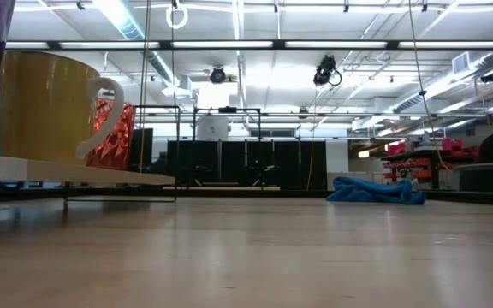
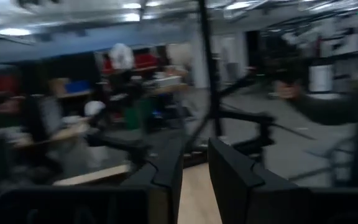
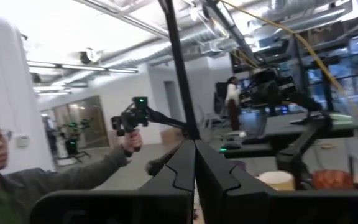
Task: Stack small to large cups/mugs on shelf
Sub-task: Return to Home Position
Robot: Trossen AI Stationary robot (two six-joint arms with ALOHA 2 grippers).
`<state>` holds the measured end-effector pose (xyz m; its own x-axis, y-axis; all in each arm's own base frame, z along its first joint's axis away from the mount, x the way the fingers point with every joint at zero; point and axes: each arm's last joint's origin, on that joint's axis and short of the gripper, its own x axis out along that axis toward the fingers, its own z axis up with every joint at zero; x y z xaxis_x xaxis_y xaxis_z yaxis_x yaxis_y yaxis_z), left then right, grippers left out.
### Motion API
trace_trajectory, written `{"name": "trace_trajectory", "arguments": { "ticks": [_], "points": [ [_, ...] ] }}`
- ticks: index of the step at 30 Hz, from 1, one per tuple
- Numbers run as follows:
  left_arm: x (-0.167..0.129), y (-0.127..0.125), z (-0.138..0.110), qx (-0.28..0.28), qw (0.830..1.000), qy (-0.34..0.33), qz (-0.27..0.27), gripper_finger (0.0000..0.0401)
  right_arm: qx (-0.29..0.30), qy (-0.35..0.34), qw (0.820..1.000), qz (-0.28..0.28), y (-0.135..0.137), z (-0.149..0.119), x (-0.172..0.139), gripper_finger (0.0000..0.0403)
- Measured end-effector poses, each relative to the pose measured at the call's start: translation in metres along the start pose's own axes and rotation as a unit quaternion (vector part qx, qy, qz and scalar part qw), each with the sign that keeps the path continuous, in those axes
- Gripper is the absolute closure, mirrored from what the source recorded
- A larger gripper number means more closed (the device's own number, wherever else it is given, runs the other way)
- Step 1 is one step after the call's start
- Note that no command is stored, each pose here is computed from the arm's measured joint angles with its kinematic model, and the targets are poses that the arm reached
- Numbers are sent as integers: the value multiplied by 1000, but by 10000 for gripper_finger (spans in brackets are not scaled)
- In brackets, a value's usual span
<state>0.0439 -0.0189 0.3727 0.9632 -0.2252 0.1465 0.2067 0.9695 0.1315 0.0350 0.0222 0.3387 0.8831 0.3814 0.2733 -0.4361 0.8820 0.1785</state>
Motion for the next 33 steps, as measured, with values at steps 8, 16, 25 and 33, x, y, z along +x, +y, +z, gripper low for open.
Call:
{"name": "trace_trajectory", "arguments": {
  "ticks": [8, 16, 25, 33],
  "points": [
    [-11, 8, -6, 17, 997, 28, 71, 310, -22, 0, 999, -30, -2, 0, 0, 386],
    [-9, -4, -19, -93, 992, 40, -79, 320, 5, 29, 1000, 12, 2, -6, 3, 386],
    [4, -18, -53, -176, 975, 80, -106, 314, 31, 55, 996, 62, 7, -10, 7, 386],
    [11, -29, -68, -203, 966, 74, -140, 317, 47, 78, 992, 90, 9, -22, 9, 386]
  ]
}}
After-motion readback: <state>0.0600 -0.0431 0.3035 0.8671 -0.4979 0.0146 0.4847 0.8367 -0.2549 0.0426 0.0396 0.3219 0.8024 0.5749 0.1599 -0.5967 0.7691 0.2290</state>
